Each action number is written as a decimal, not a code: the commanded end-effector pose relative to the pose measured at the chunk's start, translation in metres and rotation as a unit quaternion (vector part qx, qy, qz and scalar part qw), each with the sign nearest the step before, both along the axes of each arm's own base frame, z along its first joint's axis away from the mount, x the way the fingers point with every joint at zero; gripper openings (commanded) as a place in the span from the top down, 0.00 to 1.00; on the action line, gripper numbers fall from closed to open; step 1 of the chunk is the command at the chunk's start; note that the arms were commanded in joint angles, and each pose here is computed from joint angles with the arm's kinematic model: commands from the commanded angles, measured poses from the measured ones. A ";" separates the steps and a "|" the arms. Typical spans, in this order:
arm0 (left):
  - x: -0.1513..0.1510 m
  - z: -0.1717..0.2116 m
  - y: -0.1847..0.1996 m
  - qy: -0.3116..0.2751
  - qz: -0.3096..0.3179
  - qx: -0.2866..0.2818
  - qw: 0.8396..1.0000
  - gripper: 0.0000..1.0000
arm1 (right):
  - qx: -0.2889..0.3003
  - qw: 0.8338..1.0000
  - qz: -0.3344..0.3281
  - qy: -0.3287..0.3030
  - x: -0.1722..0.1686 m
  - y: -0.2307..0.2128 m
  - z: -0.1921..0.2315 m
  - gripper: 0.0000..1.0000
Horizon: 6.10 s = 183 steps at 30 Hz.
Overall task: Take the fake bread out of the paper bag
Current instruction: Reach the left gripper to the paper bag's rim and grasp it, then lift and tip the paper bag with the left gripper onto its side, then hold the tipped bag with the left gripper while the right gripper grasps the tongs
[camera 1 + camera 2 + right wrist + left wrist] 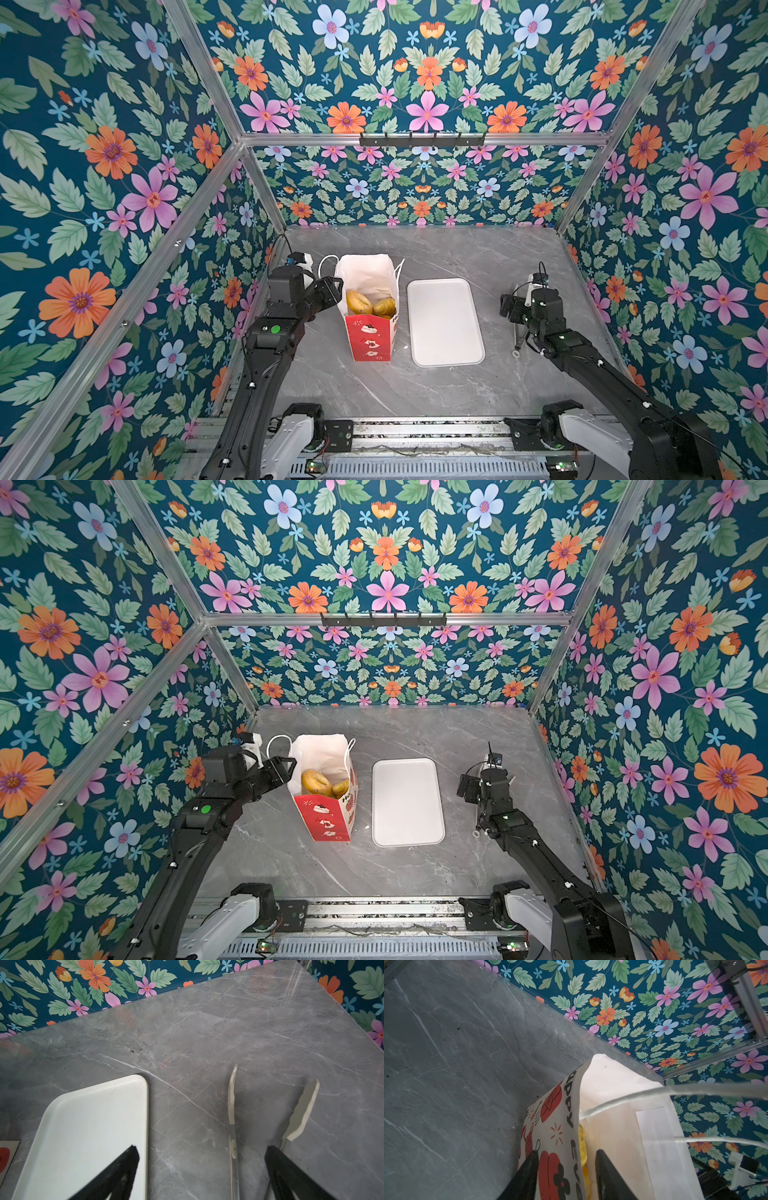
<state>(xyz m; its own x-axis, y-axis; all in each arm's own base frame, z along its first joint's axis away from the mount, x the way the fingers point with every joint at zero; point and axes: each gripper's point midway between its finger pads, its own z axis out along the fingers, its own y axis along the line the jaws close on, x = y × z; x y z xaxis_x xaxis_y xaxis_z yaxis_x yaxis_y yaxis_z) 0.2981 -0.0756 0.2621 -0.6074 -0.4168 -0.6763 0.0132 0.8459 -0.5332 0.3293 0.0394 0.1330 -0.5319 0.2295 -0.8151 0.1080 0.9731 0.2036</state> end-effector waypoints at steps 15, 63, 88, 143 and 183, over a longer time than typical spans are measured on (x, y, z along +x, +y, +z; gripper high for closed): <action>0.025 0.028 0.004 -0.048 0.020 0.018 0.998 1.00 | 0.001 1.000 -0.011 -0.002 0.003 -0.002 0.003 0.04; 0.235 0.080 0.050 -0.096 -0.058 0.431 0.895 1.00 | 0.048 0.999 0.016 -0.011 -0.033 0.007 0.028 0.05; 0.195 0.035 -0.029 -0.127 -0.117 0.312 0.934 1.00 | 0.070 0.997 0.017 0.010 -0.033 0.012 0.013 0.06; 0.055 -0.018 -0.098 -0.127 -0.207 0.203 0.949 1.00 | 0.079 0.936 -0.141 0.313 -0.056 -0.031 -0.076 0.06; 0.047 -0.020 -0.094 -0.129 -0.202 0.195 0.951 1.00 | 0.092 0.901 -0.152 0.396 -0.062 -0.025 -0.129 0.92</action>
<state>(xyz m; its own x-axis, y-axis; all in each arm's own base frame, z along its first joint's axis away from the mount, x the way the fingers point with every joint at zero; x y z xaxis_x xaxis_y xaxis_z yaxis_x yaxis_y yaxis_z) 0.3431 -0.1683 0.2352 -0.4774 0.1444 -0.8667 0.4643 0.8789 -0.1093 0.2782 0.0035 0.0109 -0.8129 0.5444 -0.2068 0.5426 0.8370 0.0705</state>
